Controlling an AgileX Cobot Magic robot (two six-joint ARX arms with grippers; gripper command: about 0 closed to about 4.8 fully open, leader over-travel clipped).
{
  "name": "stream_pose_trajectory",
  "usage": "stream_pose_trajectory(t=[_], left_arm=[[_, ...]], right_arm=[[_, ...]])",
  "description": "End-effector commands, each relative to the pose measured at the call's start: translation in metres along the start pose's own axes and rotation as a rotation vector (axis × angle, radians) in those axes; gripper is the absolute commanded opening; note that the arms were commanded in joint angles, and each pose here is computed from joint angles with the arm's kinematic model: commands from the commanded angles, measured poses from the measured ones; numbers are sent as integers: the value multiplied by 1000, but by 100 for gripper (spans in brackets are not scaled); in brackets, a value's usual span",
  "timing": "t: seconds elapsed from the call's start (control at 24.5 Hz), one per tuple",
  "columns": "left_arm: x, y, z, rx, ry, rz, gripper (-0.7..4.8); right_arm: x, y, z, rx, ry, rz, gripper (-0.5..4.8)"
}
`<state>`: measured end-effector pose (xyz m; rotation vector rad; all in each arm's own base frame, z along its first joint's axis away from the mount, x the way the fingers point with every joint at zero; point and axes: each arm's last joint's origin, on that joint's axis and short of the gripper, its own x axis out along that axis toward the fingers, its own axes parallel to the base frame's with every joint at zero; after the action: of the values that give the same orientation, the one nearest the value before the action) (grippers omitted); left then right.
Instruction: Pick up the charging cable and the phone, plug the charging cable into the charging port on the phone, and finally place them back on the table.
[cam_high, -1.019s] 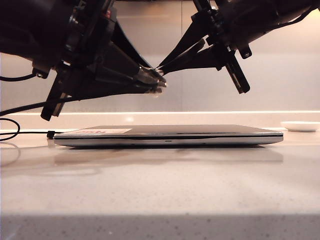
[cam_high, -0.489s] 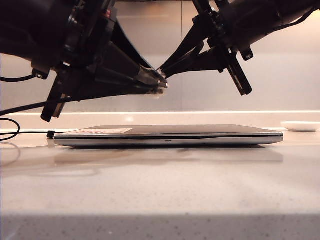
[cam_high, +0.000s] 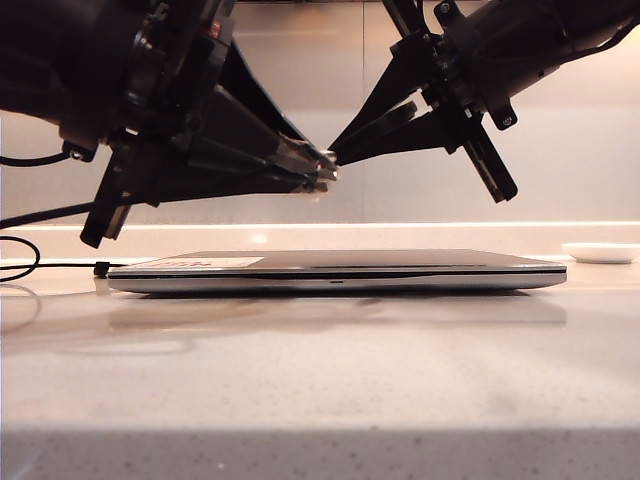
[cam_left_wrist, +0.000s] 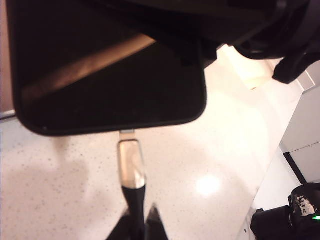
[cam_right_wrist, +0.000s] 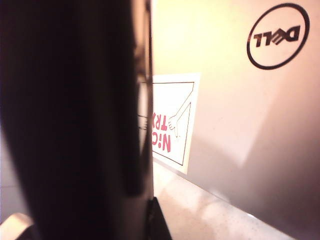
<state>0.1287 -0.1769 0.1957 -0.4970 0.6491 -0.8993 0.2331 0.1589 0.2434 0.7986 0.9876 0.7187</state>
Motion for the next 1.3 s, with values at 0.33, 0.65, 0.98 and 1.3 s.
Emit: stream_pose_trajectory(t=[0.33, 0.65, 0.98, 1.3], left_arm=[[0, -4, 7, 11, -65, -18, -6], [0, -4, 7, 12, -66, -19, -5], [-1, -5, 8, 13, -76, -28, 63], [-3, -11, 15, 22, -127, -70, 162]], right_arm=[[0, 5, -2, 73, 47, 44, -7], [0, 5, -2, 66, 44, 43, -7], [0, 5, -2, 61, 29, 34, -7], [-4, 2, 4, 4, -45, -18, -7]])
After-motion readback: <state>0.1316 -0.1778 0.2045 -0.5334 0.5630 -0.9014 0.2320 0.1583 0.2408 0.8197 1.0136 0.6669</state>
